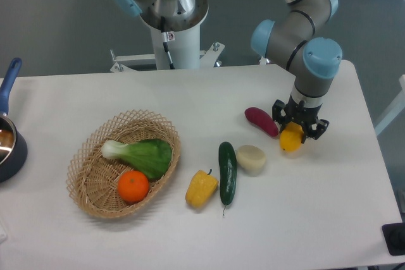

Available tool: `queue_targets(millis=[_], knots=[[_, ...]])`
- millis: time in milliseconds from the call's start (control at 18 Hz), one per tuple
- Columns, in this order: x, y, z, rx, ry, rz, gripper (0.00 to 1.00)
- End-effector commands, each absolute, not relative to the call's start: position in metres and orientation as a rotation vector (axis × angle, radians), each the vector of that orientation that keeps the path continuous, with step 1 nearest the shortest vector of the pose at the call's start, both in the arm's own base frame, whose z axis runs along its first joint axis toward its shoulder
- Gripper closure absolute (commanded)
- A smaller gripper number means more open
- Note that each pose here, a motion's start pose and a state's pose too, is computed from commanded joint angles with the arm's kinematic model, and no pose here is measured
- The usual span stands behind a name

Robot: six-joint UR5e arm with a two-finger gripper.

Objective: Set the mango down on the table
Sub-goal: 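Lower the held mango onto the table beside the sweet potato, then open the gripper to release the mango and raise it away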

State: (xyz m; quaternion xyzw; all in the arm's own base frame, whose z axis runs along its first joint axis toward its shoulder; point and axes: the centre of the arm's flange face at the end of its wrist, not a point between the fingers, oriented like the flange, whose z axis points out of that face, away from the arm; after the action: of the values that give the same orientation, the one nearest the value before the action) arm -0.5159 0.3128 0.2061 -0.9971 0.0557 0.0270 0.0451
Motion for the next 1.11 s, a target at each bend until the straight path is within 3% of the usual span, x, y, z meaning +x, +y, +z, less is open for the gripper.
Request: queue_targets(millis=[56,167,389,444,500,556,1111], knots=[[-0.516,0.314,0.207,-3.044,0.173,0.087,0.33],[-0.517,0.313,0.206,-3.045,0.177,0.090,0.27],[-0.518,0.313,0.208,-3.046,0.187,0.096,0.24],[-0.520,0.314,0.211,-3.043,0.189,0.107,0.17],[-0.523,0.314,0.216,-3.041,0.197,0.124,0.04],[-0.524,0.315,0.224,-3.037,0.207,0.144,0.00],[-0.565,0.320,0.319,-2.961,0.211,0.421,0.00]])
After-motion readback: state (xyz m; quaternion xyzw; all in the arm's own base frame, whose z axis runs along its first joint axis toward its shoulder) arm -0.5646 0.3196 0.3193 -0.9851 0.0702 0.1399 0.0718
